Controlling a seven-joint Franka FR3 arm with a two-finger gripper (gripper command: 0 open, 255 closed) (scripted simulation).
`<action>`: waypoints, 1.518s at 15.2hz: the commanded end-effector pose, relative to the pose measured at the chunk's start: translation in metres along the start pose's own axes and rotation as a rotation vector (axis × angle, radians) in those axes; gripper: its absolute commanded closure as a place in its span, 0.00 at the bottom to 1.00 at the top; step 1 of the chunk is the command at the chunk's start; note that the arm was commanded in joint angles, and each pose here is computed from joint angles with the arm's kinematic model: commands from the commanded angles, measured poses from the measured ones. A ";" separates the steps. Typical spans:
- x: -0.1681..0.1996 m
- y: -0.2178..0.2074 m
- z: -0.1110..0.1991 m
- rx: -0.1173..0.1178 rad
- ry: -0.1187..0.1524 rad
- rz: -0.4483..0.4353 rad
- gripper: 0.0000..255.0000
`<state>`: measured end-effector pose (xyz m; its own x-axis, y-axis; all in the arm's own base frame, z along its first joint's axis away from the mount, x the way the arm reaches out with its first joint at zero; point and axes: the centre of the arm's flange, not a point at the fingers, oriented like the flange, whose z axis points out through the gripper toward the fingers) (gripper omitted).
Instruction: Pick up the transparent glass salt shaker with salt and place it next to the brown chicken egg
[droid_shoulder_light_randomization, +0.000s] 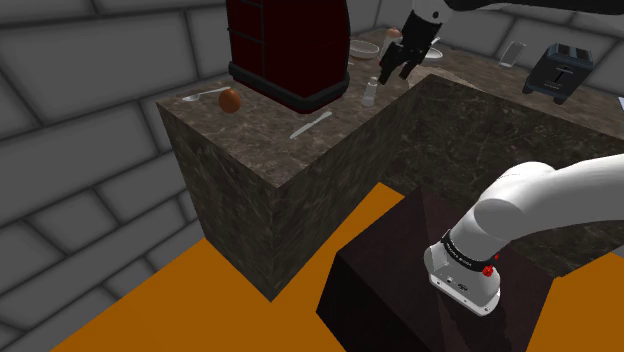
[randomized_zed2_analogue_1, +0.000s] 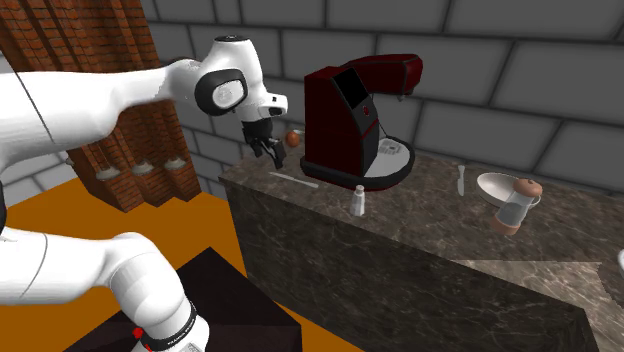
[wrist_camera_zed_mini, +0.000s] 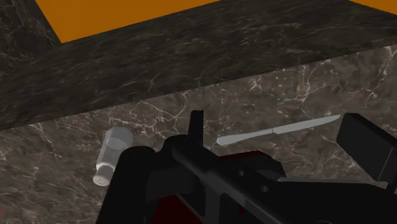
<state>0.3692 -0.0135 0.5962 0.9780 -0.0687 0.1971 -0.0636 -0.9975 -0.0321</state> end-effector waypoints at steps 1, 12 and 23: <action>0.015 0.014 0.014 -0.008 0.002 0.013 0.00; 0.097 0.103 0.086 -0.052 0.010 0.083 0.00; 0.163 0.188 0.149 -0.089 0.017 0.144 0.00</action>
<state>0.5417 -0.2055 0.4801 0.9546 -0.2088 0.2126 -0.2188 -0.9755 0.0244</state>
